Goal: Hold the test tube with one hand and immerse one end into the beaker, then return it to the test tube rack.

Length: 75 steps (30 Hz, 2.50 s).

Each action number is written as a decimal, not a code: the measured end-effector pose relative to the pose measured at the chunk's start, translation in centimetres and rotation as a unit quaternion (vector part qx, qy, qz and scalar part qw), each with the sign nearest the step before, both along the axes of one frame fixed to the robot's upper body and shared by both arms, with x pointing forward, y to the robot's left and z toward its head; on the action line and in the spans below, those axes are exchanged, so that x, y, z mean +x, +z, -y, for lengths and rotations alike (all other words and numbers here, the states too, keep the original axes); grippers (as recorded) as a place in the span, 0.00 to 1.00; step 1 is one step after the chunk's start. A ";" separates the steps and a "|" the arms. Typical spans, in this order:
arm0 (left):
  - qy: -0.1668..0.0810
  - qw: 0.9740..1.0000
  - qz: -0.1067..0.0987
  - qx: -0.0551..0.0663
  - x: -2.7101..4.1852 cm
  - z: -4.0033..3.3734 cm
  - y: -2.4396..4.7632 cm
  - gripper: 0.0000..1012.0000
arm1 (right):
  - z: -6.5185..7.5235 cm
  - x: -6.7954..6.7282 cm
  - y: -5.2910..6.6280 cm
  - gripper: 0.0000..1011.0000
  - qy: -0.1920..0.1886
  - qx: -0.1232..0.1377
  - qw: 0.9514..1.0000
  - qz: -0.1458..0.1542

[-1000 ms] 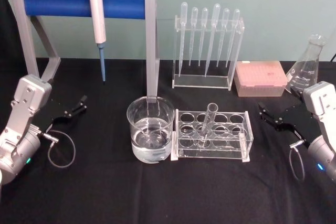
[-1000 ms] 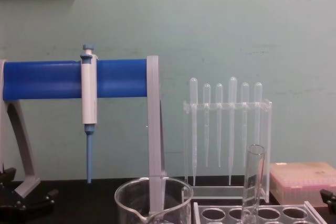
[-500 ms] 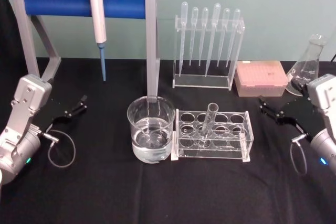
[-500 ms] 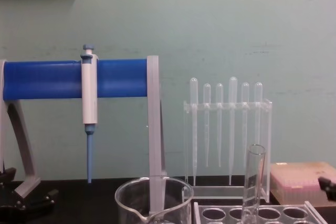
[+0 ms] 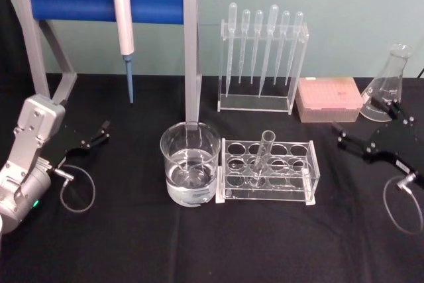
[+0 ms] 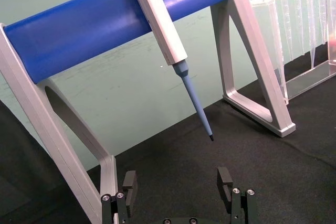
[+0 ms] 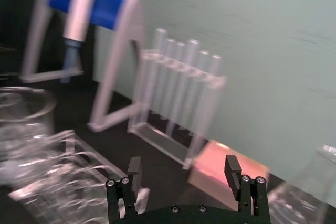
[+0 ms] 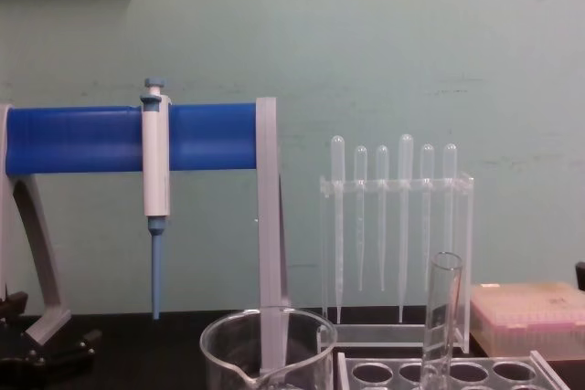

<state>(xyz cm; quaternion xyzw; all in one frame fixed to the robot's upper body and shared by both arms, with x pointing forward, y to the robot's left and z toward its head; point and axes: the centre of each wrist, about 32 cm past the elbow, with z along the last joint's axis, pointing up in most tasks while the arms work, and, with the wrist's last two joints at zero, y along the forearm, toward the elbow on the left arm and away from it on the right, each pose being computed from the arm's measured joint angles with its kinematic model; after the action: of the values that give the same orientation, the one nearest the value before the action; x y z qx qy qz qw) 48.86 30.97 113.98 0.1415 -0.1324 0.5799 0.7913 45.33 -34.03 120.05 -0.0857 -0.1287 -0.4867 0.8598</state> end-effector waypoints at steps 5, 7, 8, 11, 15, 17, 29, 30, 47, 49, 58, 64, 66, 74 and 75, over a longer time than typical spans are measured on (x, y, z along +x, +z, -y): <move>0.000 1.000 0.000 0.000 0.00 0.00 0.00 0.99 | 1.1 -0.8 0.1 0.99 0.058 -0.006 0.998 -0.006; 0.000 1.000 0.000 0.000 0.00 0.00 0.00 0.99 | 1.5 -1.0 0.1 0.99 0.092 -0.011 0.996 -0.012; 0.000 1.000 0.000 0.000 0.00 0.00 0.00 0.99 | 1.7 -1.1 0.1 0.99 0.113 -0.015 0.993 -0.016; 0.000 1.000 0.000 0.000 0.00 0.00 0.00 0.99 | 1.7 -1.2 0.1 0.99 0.151 -0.021 0.988 -0.023; 0.000 1.000 0.000 0.000 0.00 0.00 0.00 0.99 | 1.4 -1.1 0.2 0.99 0.189 -0.026 0.981 -0.030; 0.000 1.000 0.000 0.000 0.00 0.00 0.00 0.99 | 1.2 -1.0 0.3 0.99 0.201 -0.028 0.979 -0.031; 0.000 1.000 0.000 0.000 0.00 0.00 0.00 0.99 | -1.4 0.2 0.8 0.99 0.238 -0.022 0.969 -0.056; 0.000 1.000 0.000 0.000 0.00 0.00 0.00 0.99 | -1.6 0.3 0.8 0.99 0.239 -0.021 0.969 -0.056; 0.000 1.000 0.000 0.000 0.00 0.00 0.00 0.99 | -5.1 2.9 0.9 0.99 0.225 -0.012 0.972 -0.064; 0.000 1.000 0.000 0.000 0.00 0.00 0.00 0.99 | -5.5 3.1 0.8 0.99 0.226 -0.012 0.972 -0.067; 0.000 1.000 0.000 0.000 0.00 0.00 0.00 0.99 | -6.3 3.5 0.5 0.99 0.225 -0.012 0.972 -0.073; 0.000 1.000 0.000 0.000 0.00 0.00 0.00 0.99 | -6.2 3.5 0.5 0.98 0.224 -0.013 0.972 -0.073; 0.000 1.000 0.000 0.000 0.00 0.00 0.00 0.99 | -6.1 3.5 0.5 0.94 0.224 -0.013 0.972 -0.073; 0.000 1.000 0.000 0.000 0.00 0.00 0.00 0.99 | -6.1 3.4 0.6 0.74 0.224 -0.012 0.972 -0.072; 0.000 1.000 0.000 0.000 0.00 0.00 0.00 0.99 | -6.1 3.4 0.6 0.73 0.224 -0.012 0.972 -0.072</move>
<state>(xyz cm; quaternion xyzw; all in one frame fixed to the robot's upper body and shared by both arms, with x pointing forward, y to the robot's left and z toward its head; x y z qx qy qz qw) 48.86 30.97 113.98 0.1415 -0.1325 0.5799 0.7913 48.77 -27.96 120.61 -0.0998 -0.0884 -0.2723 0.9529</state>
